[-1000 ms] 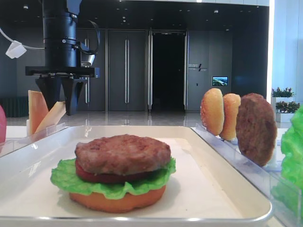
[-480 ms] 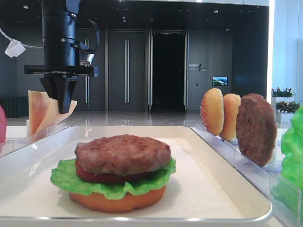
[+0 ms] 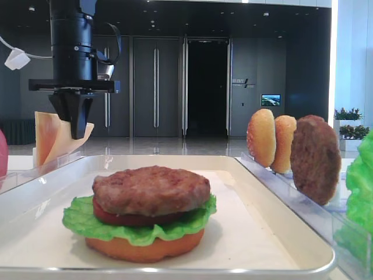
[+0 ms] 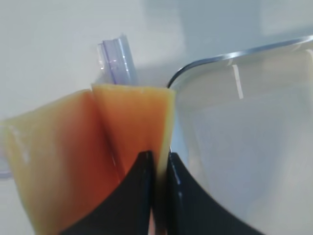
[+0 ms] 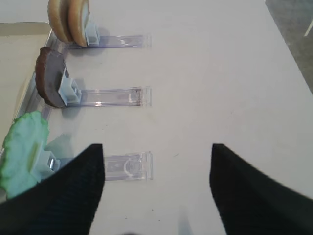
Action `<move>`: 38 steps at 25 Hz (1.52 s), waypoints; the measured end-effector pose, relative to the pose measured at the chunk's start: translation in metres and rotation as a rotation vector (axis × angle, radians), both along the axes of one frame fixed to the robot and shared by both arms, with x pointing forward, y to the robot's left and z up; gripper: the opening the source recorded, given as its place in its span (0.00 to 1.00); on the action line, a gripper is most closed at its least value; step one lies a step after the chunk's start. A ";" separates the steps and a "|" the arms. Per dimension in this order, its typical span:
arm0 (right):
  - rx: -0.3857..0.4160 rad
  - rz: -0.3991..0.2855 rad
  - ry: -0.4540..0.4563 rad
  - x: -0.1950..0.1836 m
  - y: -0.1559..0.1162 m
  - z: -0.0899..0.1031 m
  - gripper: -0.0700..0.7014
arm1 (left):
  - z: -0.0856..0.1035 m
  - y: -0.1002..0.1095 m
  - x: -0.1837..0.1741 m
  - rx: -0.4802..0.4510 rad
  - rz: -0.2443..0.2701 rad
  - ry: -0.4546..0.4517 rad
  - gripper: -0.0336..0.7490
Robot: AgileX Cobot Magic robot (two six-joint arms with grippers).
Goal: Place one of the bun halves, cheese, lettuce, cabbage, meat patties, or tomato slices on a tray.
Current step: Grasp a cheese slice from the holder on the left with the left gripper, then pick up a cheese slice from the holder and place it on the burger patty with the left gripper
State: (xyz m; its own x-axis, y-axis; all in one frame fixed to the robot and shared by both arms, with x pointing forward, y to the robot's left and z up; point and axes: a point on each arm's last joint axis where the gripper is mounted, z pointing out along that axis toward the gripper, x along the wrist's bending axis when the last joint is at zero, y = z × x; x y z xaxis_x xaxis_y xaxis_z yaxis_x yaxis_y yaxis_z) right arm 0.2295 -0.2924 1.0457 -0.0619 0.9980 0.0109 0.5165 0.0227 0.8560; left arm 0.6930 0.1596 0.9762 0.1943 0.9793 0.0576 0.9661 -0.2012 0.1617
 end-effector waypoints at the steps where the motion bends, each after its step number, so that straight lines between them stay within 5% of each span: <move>1: 0.000 0.000 0.000 0.000 0.000 0.000 0.70 | 0.001 0.000 0.000 0.000 0.001 0.000 0.09; 18: 0.000 0.000 0.000 0.000 0.000 0.000 0.70 | 0.057 0.011 -0.011 -0.127 0.046 -0.086 0.09; 26: 0.000 0.000 0.000 0.000 0.000 0.000 0.70 | 0.091 0.004 -0.030 -0.286 0.070 -0.098 0.09; 38: 0.000 0.000 0.000 0.000 0.000 0.000 0.70 | 0.103 0.012 -0.096 -0.311 0.109 -0.015 0.09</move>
State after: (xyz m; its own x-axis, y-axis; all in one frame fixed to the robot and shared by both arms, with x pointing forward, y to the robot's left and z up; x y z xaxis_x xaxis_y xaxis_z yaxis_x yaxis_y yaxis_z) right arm 0.2295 -0.2924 1.0457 -0.0619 0.9980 0.0109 0.5165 0.0227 0.8560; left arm 0.5967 0.1714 1.0787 0.0885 0.9653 -0.2457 0.9762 -0.0351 0.2139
